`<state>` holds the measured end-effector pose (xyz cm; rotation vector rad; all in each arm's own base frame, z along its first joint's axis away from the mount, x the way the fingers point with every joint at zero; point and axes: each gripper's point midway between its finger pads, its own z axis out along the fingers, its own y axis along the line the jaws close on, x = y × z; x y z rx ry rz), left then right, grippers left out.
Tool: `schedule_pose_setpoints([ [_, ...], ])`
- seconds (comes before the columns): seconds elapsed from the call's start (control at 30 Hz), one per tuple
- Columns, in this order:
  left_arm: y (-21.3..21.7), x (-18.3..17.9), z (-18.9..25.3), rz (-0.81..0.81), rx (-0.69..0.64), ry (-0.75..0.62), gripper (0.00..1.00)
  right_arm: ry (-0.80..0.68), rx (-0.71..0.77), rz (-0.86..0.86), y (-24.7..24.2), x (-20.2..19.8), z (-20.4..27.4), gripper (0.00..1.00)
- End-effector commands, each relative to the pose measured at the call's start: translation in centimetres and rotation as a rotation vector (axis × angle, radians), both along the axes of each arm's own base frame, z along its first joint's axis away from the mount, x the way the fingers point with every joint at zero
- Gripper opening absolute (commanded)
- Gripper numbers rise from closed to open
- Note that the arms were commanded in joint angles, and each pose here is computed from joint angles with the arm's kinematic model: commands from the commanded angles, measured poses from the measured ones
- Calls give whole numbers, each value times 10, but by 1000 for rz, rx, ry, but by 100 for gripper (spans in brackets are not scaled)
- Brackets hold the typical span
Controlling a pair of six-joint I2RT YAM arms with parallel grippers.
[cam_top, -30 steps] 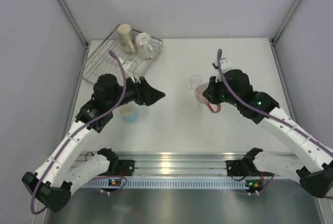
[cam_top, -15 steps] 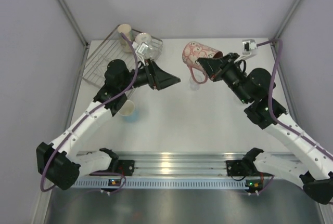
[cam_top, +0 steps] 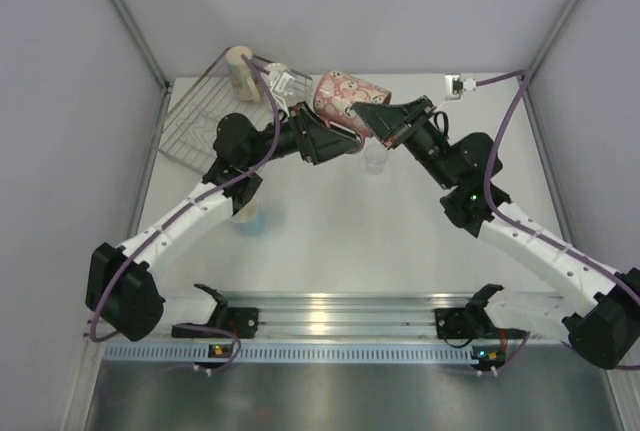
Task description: Load the cups into the dish rack
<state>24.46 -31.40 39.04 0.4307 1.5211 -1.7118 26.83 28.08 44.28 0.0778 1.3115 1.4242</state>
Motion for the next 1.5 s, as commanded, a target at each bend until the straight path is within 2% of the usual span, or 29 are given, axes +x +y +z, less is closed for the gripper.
schedule_pose_setpoints([
  [0.0, -4, -18, 31, -65, -89, -94, 81, -228, 232, 102, -15, -42, 76, 0],
  [0.13, -2, -20, 32, -65, -125, -66, 74, -217, 204, 134, -6, -41, 67, 0],
  [0.17, -1, -20, 33, -66, -131, -64, 68, -205, 200, 144, -4, -40, 61, 0],
  [0.27, 0, -21, 35, -71, -149, -50, 56, -180, 197, 145, -2, -38, 49, 0],
  [0.37, 1, -22, 37, -70, -166, -28, 34, -162, 177, 158, 2, -37, 38, 0],
  [0.4, 2, -21, 39, -62, -173, -26, 18, -157, 172, 162, 2, -37, 35, 0],
  [0.47, 3, -21, 41, -59, -178, -21, 0, -141, 157, 171, 5, -37, 24, 0],
  [0.57, 5, -21, 42, -39, -189, -22, 0, -135, 138, 163, 3, -38, 14, 1],
  [0.6, 6, -20, 43, -29, -190, -33, 0, -135, 129, 160, 2, -40, 13, 4],
  [0.63, 6, -20, 42, -24, -185, -33, 0, -135, 115, 146, 1, -39, 9, 8],
  [0.67, 7, -20, 43, -17, -181, -39, 0, -141, 109, 140, -2, -41, 11, 17],
  [0.73, 7, -14, 39, 19, -149, -35, 0, -128, 74, 121, -3, -40, 3, 22],
  [0.77, 7, -13, 43, 28, -146, -44, 0, -122, 68, 102, -6, -38, 1, 30],
  [0.87, 10, -6, 45, 75, -131, -48, 0, -115, 63, 54, -20, -42, -2, 44],
  [1.1, 14, 11, 47, 163, -104, -38, 0, -76, 7, -9, -36, -45, -18, 59],
  [1.47, 17, 43, 36, 315, -2, -35, 0, -40, -23, -46, -56, -59, -38, 73],
])
